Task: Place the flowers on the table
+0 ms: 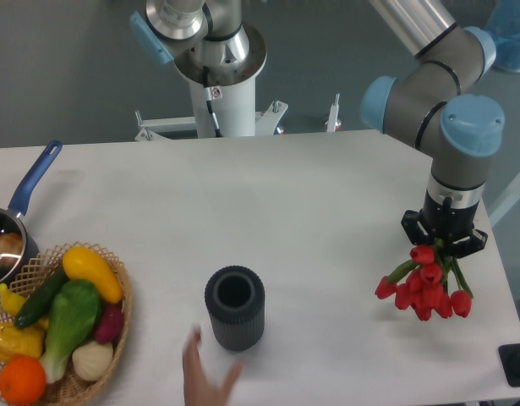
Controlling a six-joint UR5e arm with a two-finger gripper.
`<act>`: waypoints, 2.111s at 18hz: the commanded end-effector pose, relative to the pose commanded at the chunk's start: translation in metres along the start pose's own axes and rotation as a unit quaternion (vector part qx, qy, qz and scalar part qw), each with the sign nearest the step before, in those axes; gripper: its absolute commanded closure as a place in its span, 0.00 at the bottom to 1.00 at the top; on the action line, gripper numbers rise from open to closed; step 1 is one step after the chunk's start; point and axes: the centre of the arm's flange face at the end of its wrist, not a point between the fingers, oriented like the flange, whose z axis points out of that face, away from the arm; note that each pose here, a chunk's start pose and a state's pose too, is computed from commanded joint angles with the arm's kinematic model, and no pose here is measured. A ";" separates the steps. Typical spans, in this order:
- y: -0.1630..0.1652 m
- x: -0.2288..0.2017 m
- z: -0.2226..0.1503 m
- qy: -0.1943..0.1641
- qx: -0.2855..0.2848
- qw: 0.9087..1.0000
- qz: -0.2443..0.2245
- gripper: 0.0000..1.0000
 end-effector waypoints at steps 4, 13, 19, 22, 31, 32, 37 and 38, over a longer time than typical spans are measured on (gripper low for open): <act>-0.003 0.004 0.012 0.002 -0.016 1.000 -0.010 0.81; -0.039 0.048 0.062 0.026 -0.044 0.999 0.003 0.58; -0.043 0.062 0.075 0.039 -0.050 0.998 0.008 0.00; -0.046 0.062 0.076 0.033 -0.046 0.998 0.011 0.00; -0.019 0.031 0.040 0.034 0.039 0.998 -0.022 0.00; -0.014 0.028 0.037 0.031 0.039 0.998 -0.024 0.00; 0.009 0.007 0.029 0.022 0.044 0.998 -0.034 0.00; 0.011 0.005 0.026 0.019 0.047 0.998 -0.036 0.00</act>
